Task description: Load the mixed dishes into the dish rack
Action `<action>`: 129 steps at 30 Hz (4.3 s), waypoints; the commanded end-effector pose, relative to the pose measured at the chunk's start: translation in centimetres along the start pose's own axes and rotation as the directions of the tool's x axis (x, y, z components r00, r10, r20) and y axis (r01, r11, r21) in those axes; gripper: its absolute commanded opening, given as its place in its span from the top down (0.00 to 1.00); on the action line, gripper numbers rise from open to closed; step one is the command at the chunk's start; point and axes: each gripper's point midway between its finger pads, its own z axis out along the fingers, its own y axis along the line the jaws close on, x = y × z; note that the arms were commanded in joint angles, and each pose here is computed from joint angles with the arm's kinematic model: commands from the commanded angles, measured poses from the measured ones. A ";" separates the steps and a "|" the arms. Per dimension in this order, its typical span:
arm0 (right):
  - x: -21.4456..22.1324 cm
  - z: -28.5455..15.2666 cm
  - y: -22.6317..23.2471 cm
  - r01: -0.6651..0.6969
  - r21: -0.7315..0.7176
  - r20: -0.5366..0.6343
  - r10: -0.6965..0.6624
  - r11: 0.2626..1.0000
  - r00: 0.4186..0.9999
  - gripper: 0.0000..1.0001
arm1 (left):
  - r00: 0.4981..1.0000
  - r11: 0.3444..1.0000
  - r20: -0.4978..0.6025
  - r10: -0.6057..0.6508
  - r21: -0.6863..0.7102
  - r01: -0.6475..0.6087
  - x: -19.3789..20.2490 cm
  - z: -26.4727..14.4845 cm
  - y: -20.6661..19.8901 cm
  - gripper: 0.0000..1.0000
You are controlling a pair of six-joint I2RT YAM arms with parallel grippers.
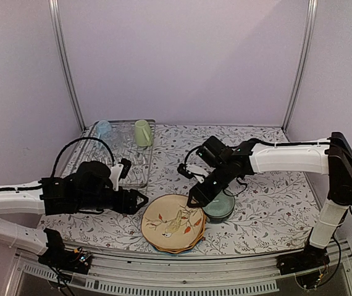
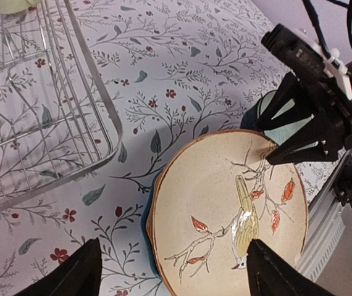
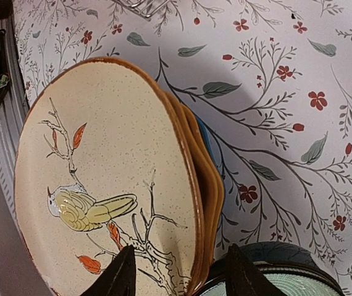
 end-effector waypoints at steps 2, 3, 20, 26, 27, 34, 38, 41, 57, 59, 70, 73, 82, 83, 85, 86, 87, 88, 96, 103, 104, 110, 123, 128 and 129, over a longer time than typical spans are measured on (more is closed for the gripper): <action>0.5 0.5 0.8 0.002 -0.038 -0.032 -0.004 0.999 0.999 0.54 | 0.998 0.999 -0.050 -0.045 -0.031 0.044 3.0 1.7 -0.5 0.23; 0.5 0.5 0.8 0.002 -0.039 -0.033 -0.003 0.999 0.999 0.55 | 0.996 0.998 -0.068 -0.057 -0.035 0.055 3.8 2.0 -0.5 0.24; -0.2 0.7 1.3 -0.010 -0.062 -0.019 0.008 0.998 1.000 0.73 | 0.964 0.979 -0.171 -0.201 -0.071 0.192 8.6 3.8 0.5 0.55; -0.9 0.9 1.7 -0.009 -0.071 -0.004 0.008 0.997 1.000 0.83 | 0.953 0.972 -0.195 -0.234 -0.052 0.228 9.5 4.0 0.4 0.60; -0.9 1.0 1.7 -0.013 -0.070 -0.008 0.013 0.997 1.000 0.85 | 0.951 0.971 -0.195 -0.240 -0.052 0.234 9.5 4.0 0.4 0.60; -1.5 0.7 1.9 -0.017 -0.067 0.009 0.018 0.998 1.000 1.00 | 0.943 0.959 -0.175 -0.284 -0.033 0.282 9.5 3.9 0.6 0.66; -2.3 0.4 2.0 -0.014 -0.065 0.029 0.016 0.998 0.999 1.00 | 0.938 0.948 -0.149 -0.313 0.006 0.317 8.8 3.6 0.5 0.67; -3.0 0.2 2.0 -0.009 -0.058 0.049 0.012 0.998 0.999 1.00 | 0.943 0.948 -0.120 -0.311 0.029 0.316 7.9 3.2 0.5 0.66; -6.1 -2.5 2.3 0.165 -0.030 0.222 -0.155 0.986 0.963 1.00 | 0.993 0.989 -0.011 -0.115 0.095 0.116 4.5 2.7 0.8 0.50; -6.0 -2.7 2.2 0.187 -0.023 0.238 -0.177 0.982 0.955 1.00 | 0.994 0.989 -0.012 -0.111 0.093 0.112 4.5 2.8 1.1 0.48; -6.0 -3.9 2.2 0.266 -0.016 0.336 -0.245 0.964 0.909 1.00 | 1.000 0.965 -0.020 -0.024 0.261 0.028 4.3 3.0 -1.2 0.46; -6.2 -4.3 2.1 0.266 -0.014 0.354 -0.244 0.964 0.903 1.00 | 1.000 0.952 -0.019 -0.025 0.305 0.030 4.0 2.9 -1.8 0.51; -6.4 -4.4 1.5 0.257 -0.002 0.372 -0.238 0.966 0.897 1.00 | 0.999 0.924 -0.020 -0.035 0.380 0.040 3.5 2.5 -2.7 0.77; -6.4 -4.4 1.5 0.256 -0.002 0.372 -0.237 0.967 0.897 1.00 | 0.999 0.923 -0.018 -0.035 0.382 0.039 3.3 2.4 -2.8 0.80; -6.4 -4.4 1.5 0.257 -0.006 0.373 -0.237 0.966 0.897 1.00 | 0.999 0.921 -0.013 -0.034 0.388 0.036 3.0 2.2 -3.0 0.87; -6.4 -4.4 1.6 0.259 -0.009 0.372 -0.237 0.966 0.897 1.00 | 0.999 0.919 -0.008 -0.034 0.394 0.034 2.8 2.1 -3.2 0.92; -6.4 -4.4 1.7 0.259 -0.014 0.372 -0.236 0.966 0.898 1.00 | 0.999 0.917 -0.004 -0.033 0.399 0.031 2.6 2.0 -3.3 0.98; -6.4 -4.4 1.7 0.260 -0.018 0.373 -0.234 0.966 0.898 1.00 | 1.000 0.915 0.003 -0.030 0.402 0.026 2.3 1.8 -3.5 1.00; -6.5 -5.0 2.0 0.260 -0.023 0.358 -0.235 0.965 0.904 0.99 | 0.998 0.917 0.062 -0.021 0.398 -0.006 -0.4 0.2 -4.5 1.00; -7.1 -6.7 1.6 0.231 -0.004 0.360 -0.214 0.973 0.908 0.63 | 0.989 0.913 0.139 -0.044 0.408 -0.016 -3.5 -2.2 -5.5 1.00; -7.2 -6.9 1.5 0.223 0.004 0.361 -0.210 0.975 0.909 0.59 | 0.988 0.913 0.146 -0.046 0.408 -0.018 -3.8 -2.5 -5.6 1.00; -8.6 -10.0 1.3 0.192 0.046 0.410 -0.194 0.980 0.891 0.32 | 0.980 0.934 0.190 -0.066 0.357 -0.007 -6.3 -3.6 -5.5 1.00; -11.2 -19.2 0.0 0.031 0.124 0.560 -0.096 0.992 0.823 0.01 | 0.913 0.970 0.408 0.004 -0.225 0.096 -15.3 -11.0 2.4 1.00; -10.6 -17.6 -0.8 0.018 0.129 0.528 -0.084 0.991 0.845 0.01 | 0.875 0.891 0.477 0.089 -0.430 0.144 -18.3 -16.1 5.2 1.00; -10.5 -17.3 -0.9 0.017 0.128 0.522 -0.082 0.992 0.849 0.01 | 0.868 0.869 0.485 0.109 -0.471 0.154 -18.7 -17.1 5.7 1.00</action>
